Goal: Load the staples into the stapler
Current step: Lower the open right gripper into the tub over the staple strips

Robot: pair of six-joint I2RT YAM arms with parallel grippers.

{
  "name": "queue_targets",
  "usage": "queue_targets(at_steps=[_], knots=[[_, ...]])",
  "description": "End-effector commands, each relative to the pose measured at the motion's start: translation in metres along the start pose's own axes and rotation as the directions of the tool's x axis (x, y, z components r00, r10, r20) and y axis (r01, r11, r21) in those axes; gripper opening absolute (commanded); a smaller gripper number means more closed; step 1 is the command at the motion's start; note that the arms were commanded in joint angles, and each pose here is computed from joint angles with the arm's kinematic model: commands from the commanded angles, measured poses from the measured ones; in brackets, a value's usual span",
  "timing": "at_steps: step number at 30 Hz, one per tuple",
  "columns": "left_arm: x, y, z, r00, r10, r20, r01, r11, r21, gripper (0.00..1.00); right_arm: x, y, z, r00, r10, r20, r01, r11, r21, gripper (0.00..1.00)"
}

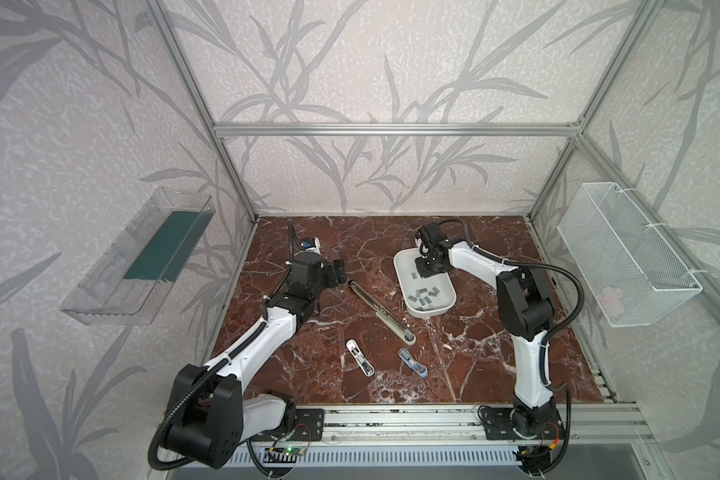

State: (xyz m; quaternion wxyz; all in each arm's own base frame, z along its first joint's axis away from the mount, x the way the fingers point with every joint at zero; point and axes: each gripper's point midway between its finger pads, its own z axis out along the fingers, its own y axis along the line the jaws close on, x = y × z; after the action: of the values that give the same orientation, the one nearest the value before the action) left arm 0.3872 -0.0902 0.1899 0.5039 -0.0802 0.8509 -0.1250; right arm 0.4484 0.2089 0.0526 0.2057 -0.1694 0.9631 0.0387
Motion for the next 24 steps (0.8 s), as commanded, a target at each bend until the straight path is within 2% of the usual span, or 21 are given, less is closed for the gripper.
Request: queue_targets(at_steps=[1, 5, 7, 9, 13, 16, 18, 21, 24], knots=[[-0.035, 0.001, -0.008, 0.994, -0.021, 0.105, 0.024, 0.999, -0.029, 0.89, 0.008, 0.023, -0.024, 0.999, -0.053, 0.007, 0.053, 0.991, -0.12, 0.31], [-0.008, 0.015, -0.007, 0.996, 0.074, 0.056, -0.07, 0.995, -0.068, 0.88, 0.024, 0.042, -0.032, 0.991, -0.132, -0.009, 0.128, 0.97, -0.206, 0.38], [0.009, 0.022, -0.007, 0.992, 0.129, 0.012, -0.127, 0.988, -0.085, 0.87, 0.029, 0.037, -0.033, 0.994, -0.089, -0.064, 0.076, 0.981, -0.178, 0.37], [0.013, 0.033, -0.009, 0.991, 0.133, -0.02, -0.135, 0.98, -0.144, 0.9, 0.032, 0.022, -0.039, 0.993, -0.016, -0.115, 0.005, 0.995, -0.097, 0.36], [-0.005, 0.035, -0.023, 0.991, 0.129, -0.022, -0.131, 0.973, -0.19, 0.9, 0.037, 0.014, -0.053, 0.982, 0.03, -0.184, -0.04, 0.998, -0.051, 0.31], [-0.021, 0.03, -0.029, 0.994, 0.106, 0.008, -0.103, 0.978, -0.182, 0.91, 0.048, 0.008, -0.051, 0.976, 0.016, -0.215, -0.021, 1.0, -0.022, 0.26], [-0.027, 0.022, -0.029, 0.993, 0.122, 0.001, -0.12, 0.98, -0.156, 0.91, 0.056, 0.0, -0.049, 0.971, 0.014, -0.241, -0.012, 1.0, 0.011, 0.25], [-0.025, 0.014, -0.025, 0.983, 0.178, -0.035, -0.181, 0.977, -0.113, 0.91, 0.063, -0.006, -0.043, 0.968, 0.004, -0.252, -0.002, 1.0, 0.01, 0.25], [-0.02, 0.012, -0.025, 0.983, 0.178, -0.041, -0.181, 0.979, -0.09, 0.9, 0.072, -0.006, -0.031, 0.959, -0.025, -0.283, 0.026, 1.0, -0.003, 0.25]])
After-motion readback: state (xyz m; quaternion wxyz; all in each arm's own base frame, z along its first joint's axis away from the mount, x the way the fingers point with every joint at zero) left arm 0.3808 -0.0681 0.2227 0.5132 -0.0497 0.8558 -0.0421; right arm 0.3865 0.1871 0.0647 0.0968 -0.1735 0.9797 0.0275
